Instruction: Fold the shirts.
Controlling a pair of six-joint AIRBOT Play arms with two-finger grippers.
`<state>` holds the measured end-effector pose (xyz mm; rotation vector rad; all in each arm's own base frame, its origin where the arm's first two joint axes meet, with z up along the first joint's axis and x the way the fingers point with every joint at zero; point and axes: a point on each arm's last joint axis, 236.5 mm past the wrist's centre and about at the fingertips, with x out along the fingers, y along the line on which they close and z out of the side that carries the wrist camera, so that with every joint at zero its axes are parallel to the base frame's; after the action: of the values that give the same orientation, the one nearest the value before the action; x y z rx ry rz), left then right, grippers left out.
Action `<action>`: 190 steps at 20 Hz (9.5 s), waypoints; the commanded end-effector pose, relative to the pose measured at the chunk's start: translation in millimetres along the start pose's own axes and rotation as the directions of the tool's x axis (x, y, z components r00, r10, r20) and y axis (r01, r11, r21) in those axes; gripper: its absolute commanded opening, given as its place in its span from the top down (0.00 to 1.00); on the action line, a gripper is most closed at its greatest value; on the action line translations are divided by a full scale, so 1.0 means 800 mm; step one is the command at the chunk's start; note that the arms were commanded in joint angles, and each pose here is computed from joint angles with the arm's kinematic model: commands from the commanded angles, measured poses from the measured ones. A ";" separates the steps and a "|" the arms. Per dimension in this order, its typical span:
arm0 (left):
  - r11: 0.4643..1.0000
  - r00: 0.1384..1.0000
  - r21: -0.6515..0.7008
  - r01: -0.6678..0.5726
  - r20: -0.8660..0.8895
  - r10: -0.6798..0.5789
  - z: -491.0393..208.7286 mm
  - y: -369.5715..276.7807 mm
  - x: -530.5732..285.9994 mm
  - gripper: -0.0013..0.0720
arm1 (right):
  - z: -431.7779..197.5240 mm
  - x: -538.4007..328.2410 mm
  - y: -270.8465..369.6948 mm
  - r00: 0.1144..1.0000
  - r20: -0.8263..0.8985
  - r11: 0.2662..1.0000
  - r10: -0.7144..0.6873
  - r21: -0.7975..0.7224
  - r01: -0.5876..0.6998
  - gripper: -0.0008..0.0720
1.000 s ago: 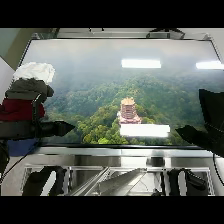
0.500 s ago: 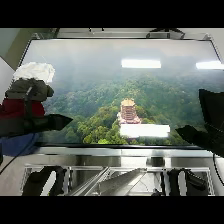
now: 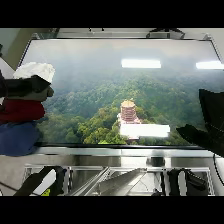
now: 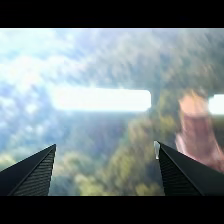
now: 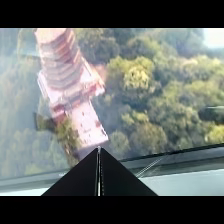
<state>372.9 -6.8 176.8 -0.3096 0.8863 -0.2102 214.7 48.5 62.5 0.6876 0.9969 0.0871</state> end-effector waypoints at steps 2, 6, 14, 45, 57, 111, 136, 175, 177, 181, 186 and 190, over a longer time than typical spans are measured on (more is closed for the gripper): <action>0.988 0.980 -0.081 -0.128 0.144 0.139 0.107 0.124 0.041 0.05 | 0.001 0.000 0.000 1.000 0.003 1.000 0.001 0.000 -0.001 0.96; 0.969 0.956 -0.010 -0.246 0.161 0.244 0.164 0.232 0.147 0.05 | 0.002 0.000 0.000 1.000 0.007 1.000 0.000 0.000 0.000 0.96; 0.890 0.911 0.198 -0.411 0.038 0.411 0.101 0.348 0.389 0.05 | 0.007 0.000 0.000 1.000 0.023 1.000 0.000 0.000 0.000 0.96; 0.755 0.836 0.382 0.532 -0.380 -0.396 0.017 -0.201 0.133 0.96 | 0.030 -0.001 0.000 0.995 0.102 1.000 0.002 -0.006 -0.001 0.96; 0.827 0.823 0.303 0.474 -0.487 -0.293 -0.076 -0.196 0.227 0.05 | 0.043 0.008 0.042 0.980 0.107 0.982 0.165 -0.111 -0.153 0.46; 0.934 0.722 -0.132 0.331 -0.602 -0.341 -0.088 -0.068 0.370 0.13 | -0.014 0.280 0.120 0.910 -0.333 0.923 0.245 -0.206 -0.324 0.20; 0.606 0.710 0.390 0.694 -0.227 -0.667 0.040 -0.360 -0.032 0.97 | 0.063 -0.096 0.414 0.674 -0.130 0.349 0.727 -0.776 -0.526 0.96; 0.948 0.642 -0.180 0.263 -0.701 -0.311 -0.298 -0.094 0.289 0.05 | -0.029 0.251 0.015 0.825 -0.564 0.946 0.037 -0.245 -0.210 0.30; 0.953 0.669 -0.152 0.263 -0.682 -0.294 -0.297 -0.100 0.300 0.05 | -0.037 0.266 0.026 0.828 -0.559 0.938 0.045 -0.262 -0.228 0.30; 0.946 0.677 -0.158 0.283 -0.666 -0.313 -0.293 -0.111 0.302 0.64 | -0.041 0.286 0.031 0.843 -0.537 0.928 0.035 -0.294 -0.226 0.66; 0.943 0.723 -0.109 0.315 -0.616 -0.313 -0.264 -0.120 0.286 0.96 | -0.037 0.269 0.054 0.838 -0.540 0.900 0.080 -0.322 -0.293 0.96; 0.940 0.820 -0.011 0.341 -0.485 -0.304 -0.205 -0.137 0.252 0.96 | 0.001 0.245 0.086 0.891 -0.439 0.867 0.114 -0.393 -0.305 0.88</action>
<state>351.9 -203.4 -57.8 -0.3825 1.4244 -0.6626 330.0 175.0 -65.8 0.3719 1.3171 0.6628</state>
